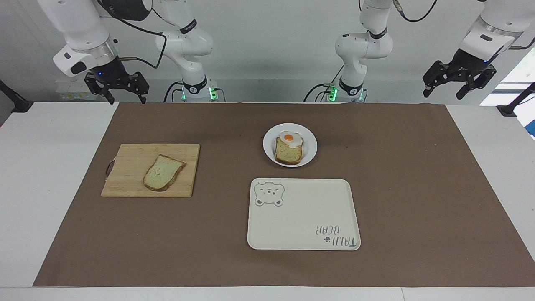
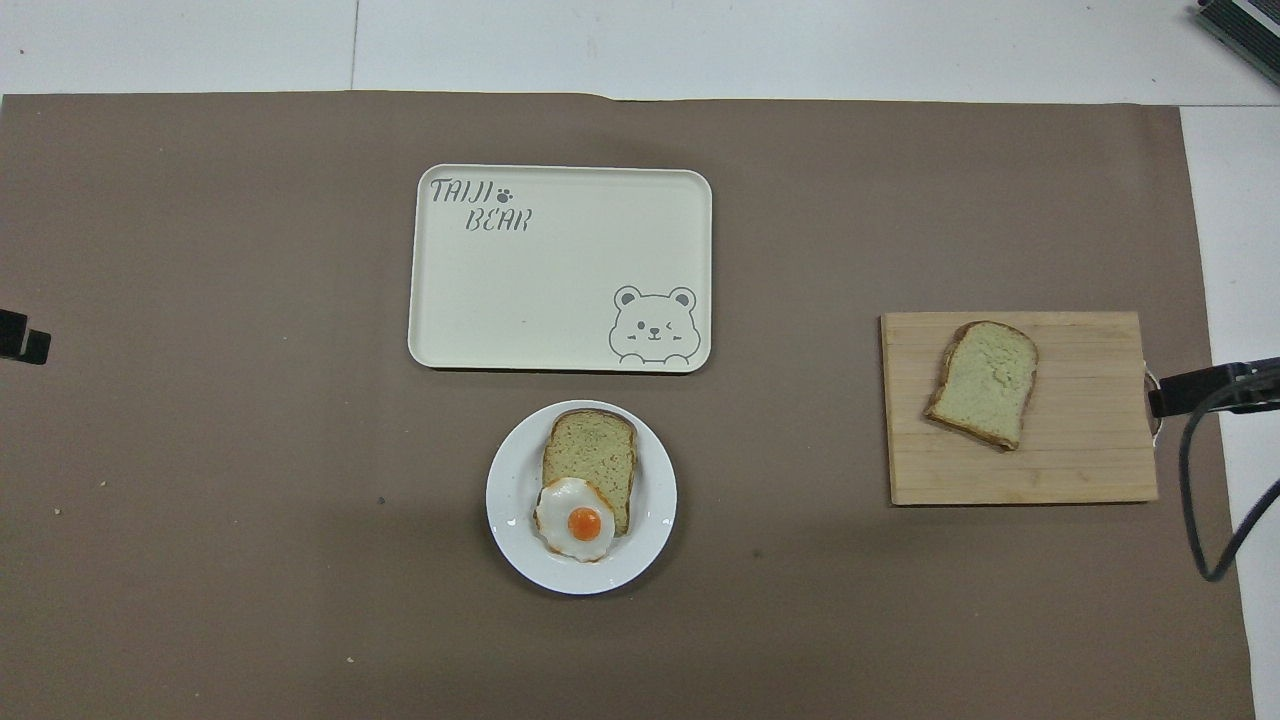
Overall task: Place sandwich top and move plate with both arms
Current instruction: 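Reach the right gripper to the bread slice on the cutting board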
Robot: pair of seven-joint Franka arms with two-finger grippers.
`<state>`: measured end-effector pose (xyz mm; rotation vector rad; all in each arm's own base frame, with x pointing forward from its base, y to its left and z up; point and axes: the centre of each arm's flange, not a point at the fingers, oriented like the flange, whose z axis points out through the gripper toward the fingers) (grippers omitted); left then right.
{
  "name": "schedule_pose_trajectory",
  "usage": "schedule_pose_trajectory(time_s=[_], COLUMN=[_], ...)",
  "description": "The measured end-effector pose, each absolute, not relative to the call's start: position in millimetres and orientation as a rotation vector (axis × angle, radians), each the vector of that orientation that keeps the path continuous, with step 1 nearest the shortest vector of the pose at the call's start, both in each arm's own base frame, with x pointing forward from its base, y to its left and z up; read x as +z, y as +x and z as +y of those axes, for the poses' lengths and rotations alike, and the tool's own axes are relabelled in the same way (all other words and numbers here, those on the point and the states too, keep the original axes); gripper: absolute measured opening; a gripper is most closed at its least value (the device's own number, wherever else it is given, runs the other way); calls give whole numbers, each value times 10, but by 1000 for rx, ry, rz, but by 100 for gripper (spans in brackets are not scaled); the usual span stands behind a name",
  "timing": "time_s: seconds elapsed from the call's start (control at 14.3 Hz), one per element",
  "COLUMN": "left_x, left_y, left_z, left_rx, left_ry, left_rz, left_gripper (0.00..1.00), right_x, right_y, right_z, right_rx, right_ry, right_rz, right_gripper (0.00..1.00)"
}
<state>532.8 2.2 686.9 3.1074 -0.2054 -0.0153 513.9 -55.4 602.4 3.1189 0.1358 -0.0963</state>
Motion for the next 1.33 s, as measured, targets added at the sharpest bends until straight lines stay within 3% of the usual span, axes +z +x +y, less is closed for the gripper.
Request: schedule_pose_trajectory(time_s=[0.7,0.98,1.33], left_x=[6858,6830,6695], left_y=[5322,5266,5256], left_z=[4,-10,-102], left_rx=[-21,-36,-84], left_ry=[3107,3104,3099], left_rz=[-211,-217,-244], left_gripper=[100,100,100], right_x=[4812,4272,3603], right_y=[5723,5993,6052], right_z=[-1020,-986,-1091], right_rx=[-53,-15,-77], right_ry=[3029,3035,3179], right_rz=[774,812,747], right_gripper=[100,100,100])
